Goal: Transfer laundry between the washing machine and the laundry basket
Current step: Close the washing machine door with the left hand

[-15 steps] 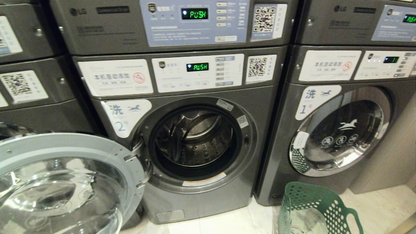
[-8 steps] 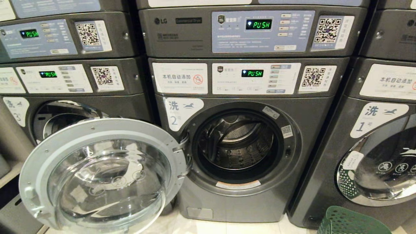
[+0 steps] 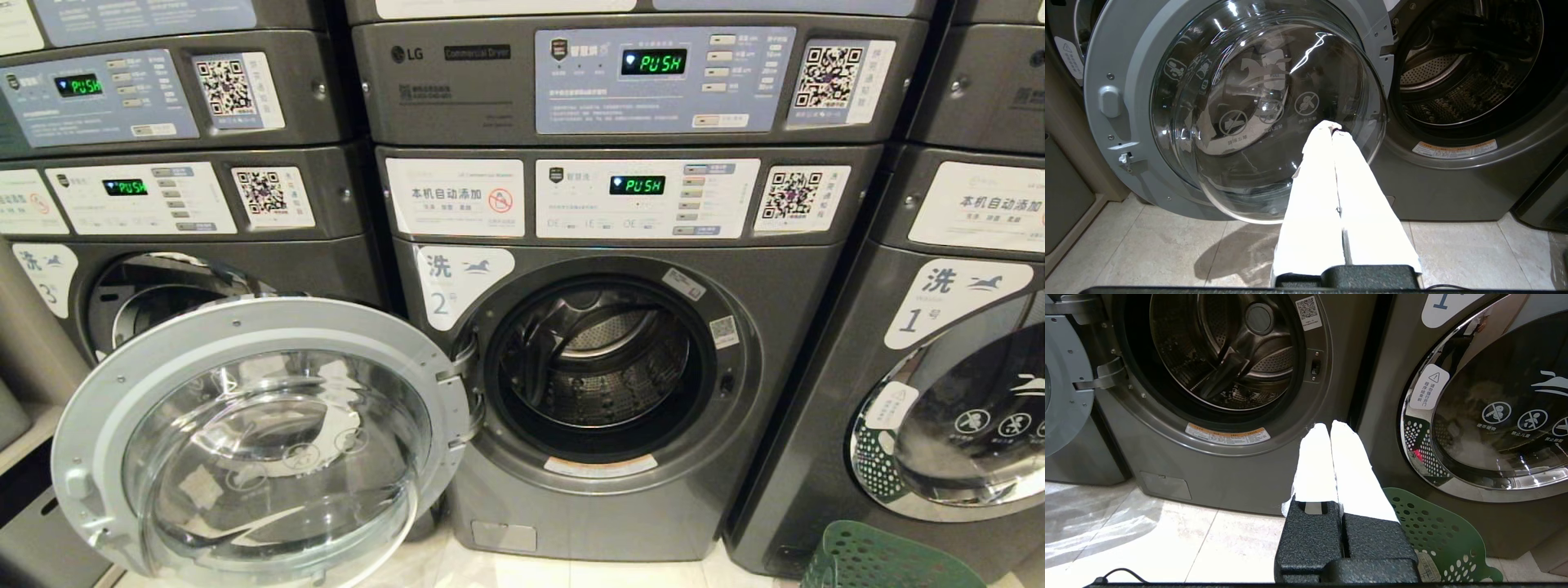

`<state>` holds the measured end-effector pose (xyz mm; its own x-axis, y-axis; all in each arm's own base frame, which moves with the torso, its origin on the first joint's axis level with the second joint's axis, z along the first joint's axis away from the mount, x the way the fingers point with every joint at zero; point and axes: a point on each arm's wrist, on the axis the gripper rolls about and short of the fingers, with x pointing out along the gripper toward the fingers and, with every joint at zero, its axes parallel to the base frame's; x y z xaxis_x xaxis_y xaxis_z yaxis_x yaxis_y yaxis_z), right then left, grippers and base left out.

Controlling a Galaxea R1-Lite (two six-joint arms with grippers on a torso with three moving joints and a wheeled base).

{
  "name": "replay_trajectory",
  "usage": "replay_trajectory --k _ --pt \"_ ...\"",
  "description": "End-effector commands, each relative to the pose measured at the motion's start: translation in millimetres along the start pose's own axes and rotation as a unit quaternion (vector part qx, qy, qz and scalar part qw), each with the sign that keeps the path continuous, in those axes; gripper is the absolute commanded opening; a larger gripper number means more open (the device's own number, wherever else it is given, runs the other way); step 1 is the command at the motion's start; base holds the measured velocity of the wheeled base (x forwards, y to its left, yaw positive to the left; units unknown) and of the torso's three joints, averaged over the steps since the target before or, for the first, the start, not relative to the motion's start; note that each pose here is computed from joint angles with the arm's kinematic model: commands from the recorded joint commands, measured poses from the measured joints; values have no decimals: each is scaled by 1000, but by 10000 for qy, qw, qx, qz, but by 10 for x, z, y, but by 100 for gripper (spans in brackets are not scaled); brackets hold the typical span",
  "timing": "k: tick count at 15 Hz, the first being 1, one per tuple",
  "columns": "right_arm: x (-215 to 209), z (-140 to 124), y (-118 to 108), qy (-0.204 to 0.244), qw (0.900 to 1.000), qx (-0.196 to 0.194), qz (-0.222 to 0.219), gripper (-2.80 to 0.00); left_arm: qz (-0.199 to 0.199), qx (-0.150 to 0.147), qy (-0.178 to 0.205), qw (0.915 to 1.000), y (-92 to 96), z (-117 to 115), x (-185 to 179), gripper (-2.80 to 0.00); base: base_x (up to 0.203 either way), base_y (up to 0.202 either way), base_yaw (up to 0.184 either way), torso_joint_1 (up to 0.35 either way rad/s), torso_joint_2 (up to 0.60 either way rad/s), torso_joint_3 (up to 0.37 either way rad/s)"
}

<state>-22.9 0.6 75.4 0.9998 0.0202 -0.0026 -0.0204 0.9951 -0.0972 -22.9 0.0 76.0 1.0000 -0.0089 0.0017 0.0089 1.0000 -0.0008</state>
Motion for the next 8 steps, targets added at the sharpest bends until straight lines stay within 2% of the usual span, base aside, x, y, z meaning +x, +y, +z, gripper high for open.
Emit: replay_trajectory --k 1,6,8 --pt "1 2 0 4 10000 -4 -1 -280 -1 4 1 10000 0 -3 1 -280 0 0 0 0 0 0" --pt "2 -1 0 9 10000 -3 0 -280 6 4 -7 10000 0 1 0 -280 0 0 0 0 0 0" --pt "2 1 0 9 10000 -3 0 -280 3 4 -7 10000 0 1 0 -280 -128 0 1 14 2 2"
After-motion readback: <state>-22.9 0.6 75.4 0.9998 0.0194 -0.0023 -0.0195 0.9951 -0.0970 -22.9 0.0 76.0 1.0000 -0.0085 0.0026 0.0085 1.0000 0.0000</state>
